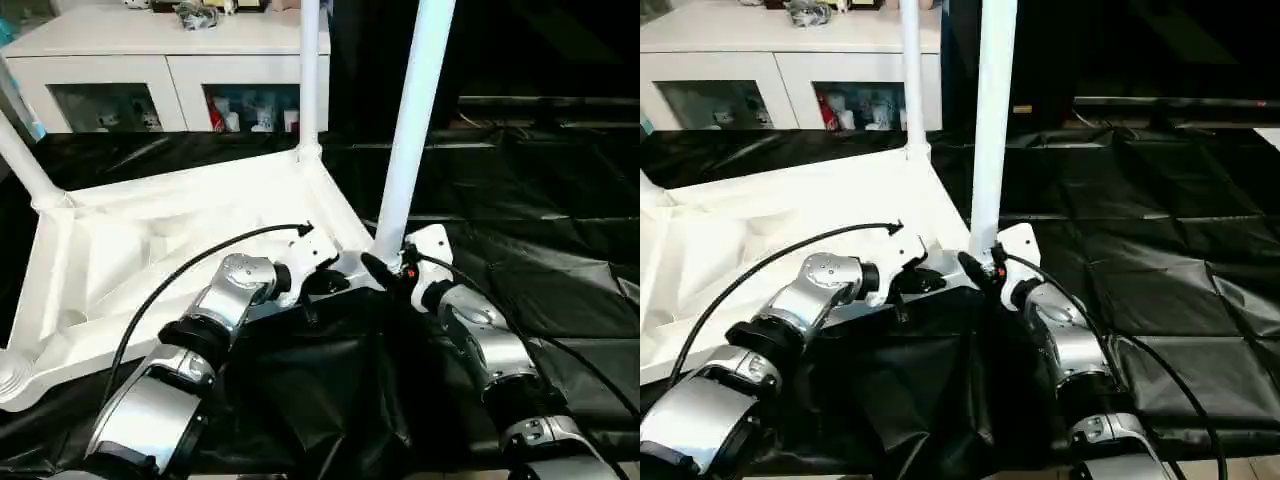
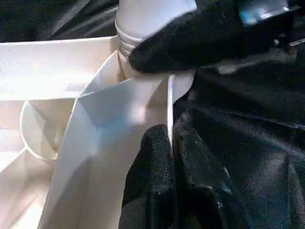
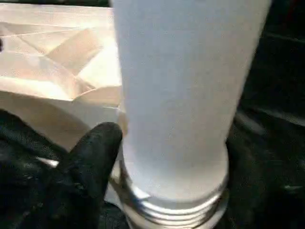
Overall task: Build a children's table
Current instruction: Rotate leg to tighten
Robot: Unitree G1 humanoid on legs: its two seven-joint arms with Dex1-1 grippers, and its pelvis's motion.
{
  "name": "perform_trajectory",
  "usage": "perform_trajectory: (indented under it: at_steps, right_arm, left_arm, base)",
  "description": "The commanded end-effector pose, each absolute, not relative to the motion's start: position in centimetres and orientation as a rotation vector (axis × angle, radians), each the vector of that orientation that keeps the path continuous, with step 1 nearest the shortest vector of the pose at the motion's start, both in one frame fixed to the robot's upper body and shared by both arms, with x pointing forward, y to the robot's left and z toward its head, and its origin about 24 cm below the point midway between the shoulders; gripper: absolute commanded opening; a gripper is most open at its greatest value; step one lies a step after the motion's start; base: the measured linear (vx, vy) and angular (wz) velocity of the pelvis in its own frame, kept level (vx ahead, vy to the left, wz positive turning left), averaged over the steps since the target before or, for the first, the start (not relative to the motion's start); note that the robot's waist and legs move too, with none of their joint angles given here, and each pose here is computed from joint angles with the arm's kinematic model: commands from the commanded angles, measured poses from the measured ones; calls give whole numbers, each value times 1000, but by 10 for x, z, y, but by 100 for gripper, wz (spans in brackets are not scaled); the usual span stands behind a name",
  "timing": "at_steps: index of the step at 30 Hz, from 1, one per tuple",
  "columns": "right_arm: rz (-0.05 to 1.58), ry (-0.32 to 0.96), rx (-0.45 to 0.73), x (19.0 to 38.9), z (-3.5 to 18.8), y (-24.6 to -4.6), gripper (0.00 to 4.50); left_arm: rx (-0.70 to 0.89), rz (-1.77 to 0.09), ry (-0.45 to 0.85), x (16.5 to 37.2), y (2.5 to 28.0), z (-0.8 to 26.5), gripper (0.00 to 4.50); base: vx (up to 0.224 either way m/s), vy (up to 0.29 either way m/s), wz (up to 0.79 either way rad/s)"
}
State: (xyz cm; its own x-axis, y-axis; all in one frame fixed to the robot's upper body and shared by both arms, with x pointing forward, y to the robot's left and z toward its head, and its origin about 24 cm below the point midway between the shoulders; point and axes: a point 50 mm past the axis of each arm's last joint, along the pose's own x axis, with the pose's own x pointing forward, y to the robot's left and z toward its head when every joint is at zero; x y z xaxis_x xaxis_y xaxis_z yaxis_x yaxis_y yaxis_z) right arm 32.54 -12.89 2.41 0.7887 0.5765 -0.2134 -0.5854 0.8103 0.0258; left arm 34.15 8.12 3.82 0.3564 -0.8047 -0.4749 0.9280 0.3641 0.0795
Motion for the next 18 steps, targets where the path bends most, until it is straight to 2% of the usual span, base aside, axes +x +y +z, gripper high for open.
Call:
perform_trajectory:
  at_steps: [1, 6, 11, 18]
  right_arm:
    - [871, 214, -55, 315, 24, -101, 384]
    - [1002, 183, -77, 314, 36, -120, 384]
    - [1178, 230, -125, 309, 45, -141, 384]
    - [1231, 261, -137, 309, 46, -147, 384]
  left_arm:
    - [353, -1251, 395, 333, 66, 34, 0]
    - [390, -1346, 418, 329, 86, 35, 0]
    - [384, -1476, 452, 324, 110, 40, 0]
    - [376, -1526, 462, 322, 120, 44, 0]
  base:
    - [0, 0, 0]
    - [10, -4, -1]
    - [44, -22, -2]
    - [0, 0, 0]
